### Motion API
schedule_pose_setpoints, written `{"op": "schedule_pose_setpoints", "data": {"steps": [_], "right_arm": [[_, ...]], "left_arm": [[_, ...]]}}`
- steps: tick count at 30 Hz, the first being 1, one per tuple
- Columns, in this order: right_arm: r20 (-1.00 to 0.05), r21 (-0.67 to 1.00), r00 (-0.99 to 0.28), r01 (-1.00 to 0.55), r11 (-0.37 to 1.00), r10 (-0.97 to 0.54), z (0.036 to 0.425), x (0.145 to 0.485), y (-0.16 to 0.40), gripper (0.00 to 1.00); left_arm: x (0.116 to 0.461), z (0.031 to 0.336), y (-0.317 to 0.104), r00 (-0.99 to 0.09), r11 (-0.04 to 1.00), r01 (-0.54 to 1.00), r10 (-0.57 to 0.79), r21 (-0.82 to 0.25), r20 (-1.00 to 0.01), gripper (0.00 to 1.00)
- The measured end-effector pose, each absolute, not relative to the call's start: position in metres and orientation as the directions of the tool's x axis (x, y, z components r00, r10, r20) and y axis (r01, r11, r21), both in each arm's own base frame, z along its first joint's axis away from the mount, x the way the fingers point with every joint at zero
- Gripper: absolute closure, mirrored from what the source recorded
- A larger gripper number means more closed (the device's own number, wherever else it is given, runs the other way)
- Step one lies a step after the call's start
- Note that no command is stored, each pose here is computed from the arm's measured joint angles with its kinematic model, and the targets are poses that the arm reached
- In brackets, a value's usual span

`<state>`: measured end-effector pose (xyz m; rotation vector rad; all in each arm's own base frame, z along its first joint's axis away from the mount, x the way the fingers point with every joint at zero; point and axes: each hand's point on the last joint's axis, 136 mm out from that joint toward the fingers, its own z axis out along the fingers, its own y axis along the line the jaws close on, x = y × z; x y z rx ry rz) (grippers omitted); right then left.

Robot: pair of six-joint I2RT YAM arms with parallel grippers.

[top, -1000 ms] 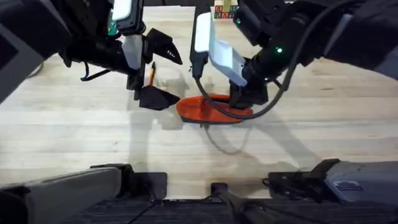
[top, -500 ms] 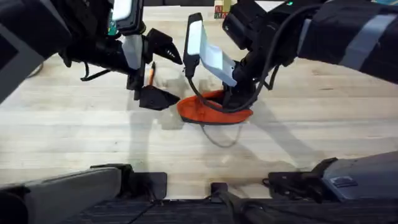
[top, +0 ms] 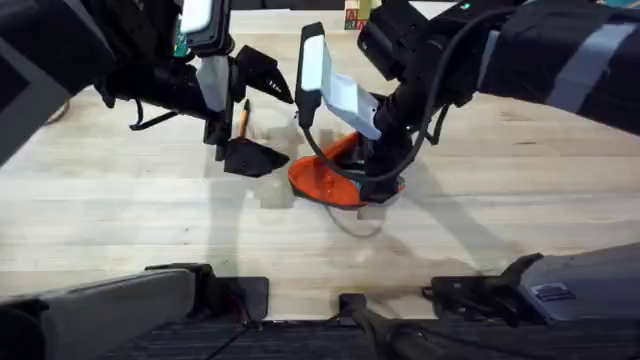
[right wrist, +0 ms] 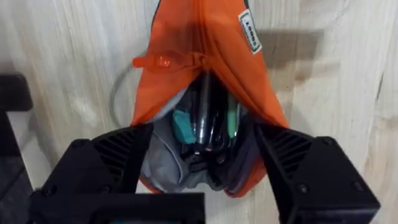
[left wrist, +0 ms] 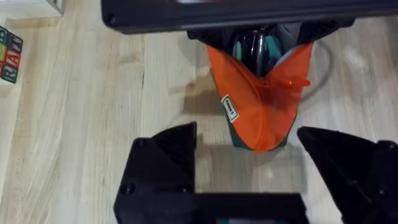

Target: Unzip the bag, pick up the pens from the table one at a time and place them inside, then zip the bag closed.

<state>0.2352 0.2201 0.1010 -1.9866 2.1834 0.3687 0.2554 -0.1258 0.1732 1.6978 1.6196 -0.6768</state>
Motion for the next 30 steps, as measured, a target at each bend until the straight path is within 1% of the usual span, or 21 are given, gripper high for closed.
{"op": "schedule_pose_setpoints", "data": {"steps": [23, 26, 27, 29, 30], "right_arm": [[-0.292, 0.062, -0.099, -0.994, 0.085, -0.951, 0.104, 0.235, 0.220, 0.004], [-0.336, 0.014, -0.099, -0.995, 0.100, -0.937, 0.125, 0.236, 0.220, 0.004], [-0.368, -0.018, -0.102, -0.993, 0.117, -0.924, 0.140, 0.235, 0.220, 0.004], [-0.390, -0.037, -0.111, -0.990, 0.136, -0.914, 0.151, 0.234, 0.219, 0.004], [-0.424, -0.063, -0.125, -0.984, 0.167, -0.897, 0.167, 0.232, 0.218, 0.004]], "left_arm": [[0.256, 0.173, -0.126, 0.090, 0.011, 0.992, 0.635, 0.126, -0.767, 0.007], [0.256, 0.173, -0.126, 0.090, 0.011, 0.992, 0.635, 0.126, -0.767, 0.008], [0.256, 0.173, -0.126, 0.090, 0.011, 0.992, 0.635, 0.126, -0.767, 0.007], [0.256, 0.173, -0.126, 0.090, 0.011, 0.992, 0.635, 0.126, -0.767, 0.008], [0.256, 0.173, -0.126, 0.090, 0.011, 0.992, 0.635, 0.126, -0.767, 0.006]]}}
